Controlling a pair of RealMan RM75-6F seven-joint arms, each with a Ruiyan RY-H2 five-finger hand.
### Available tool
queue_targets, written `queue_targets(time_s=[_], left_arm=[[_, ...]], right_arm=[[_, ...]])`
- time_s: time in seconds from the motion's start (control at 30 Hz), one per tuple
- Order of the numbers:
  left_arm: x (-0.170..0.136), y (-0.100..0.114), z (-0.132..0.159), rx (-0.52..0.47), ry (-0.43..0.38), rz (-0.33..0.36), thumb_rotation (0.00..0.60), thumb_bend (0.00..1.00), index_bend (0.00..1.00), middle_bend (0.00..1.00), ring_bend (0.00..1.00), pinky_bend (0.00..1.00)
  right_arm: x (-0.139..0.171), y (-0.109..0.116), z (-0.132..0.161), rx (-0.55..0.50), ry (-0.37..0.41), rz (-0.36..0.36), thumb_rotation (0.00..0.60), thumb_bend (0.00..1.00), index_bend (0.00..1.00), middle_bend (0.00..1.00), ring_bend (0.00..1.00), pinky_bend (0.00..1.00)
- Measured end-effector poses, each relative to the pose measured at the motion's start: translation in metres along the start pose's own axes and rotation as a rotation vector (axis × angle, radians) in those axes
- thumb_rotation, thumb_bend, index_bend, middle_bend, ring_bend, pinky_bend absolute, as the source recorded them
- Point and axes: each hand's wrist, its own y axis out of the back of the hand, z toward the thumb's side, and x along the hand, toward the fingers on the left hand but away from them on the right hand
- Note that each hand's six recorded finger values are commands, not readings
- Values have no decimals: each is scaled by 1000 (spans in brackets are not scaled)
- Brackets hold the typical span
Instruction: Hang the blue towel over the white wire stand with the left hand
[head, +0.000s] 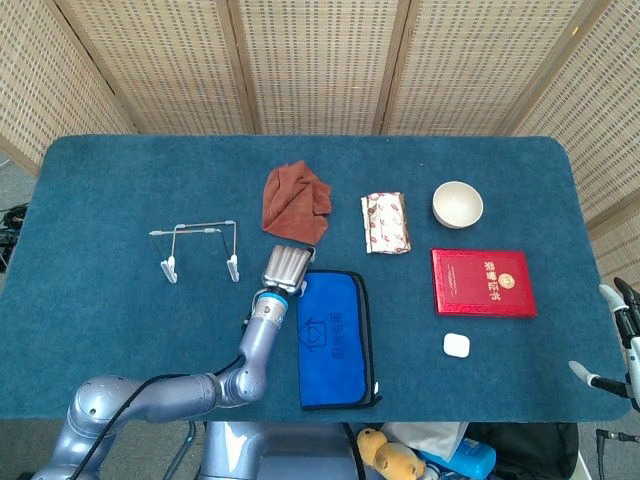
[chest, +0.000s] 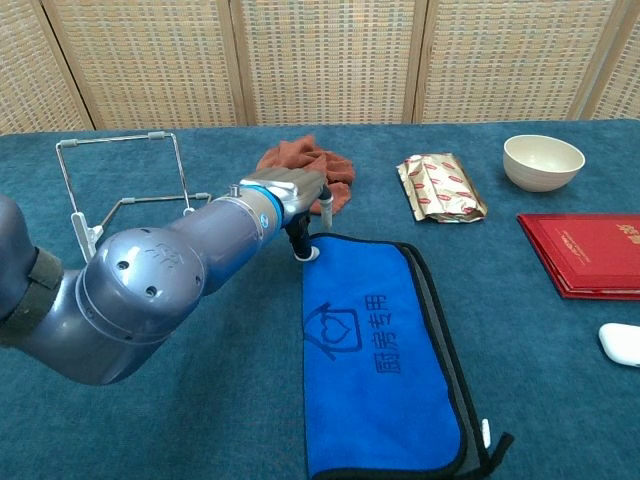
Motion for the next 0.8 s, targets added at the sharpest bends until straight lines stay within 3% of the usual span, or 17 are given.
queue_targets(time_s=[0.8], left_arm=[[-1, -15, 0, -17, 11, -40, 600, 352, 383, 789, 861, 829]], right_arm=[[2, 2, 1, -8, 7, -3, 600, 0, 22, 0, 0, 0]])
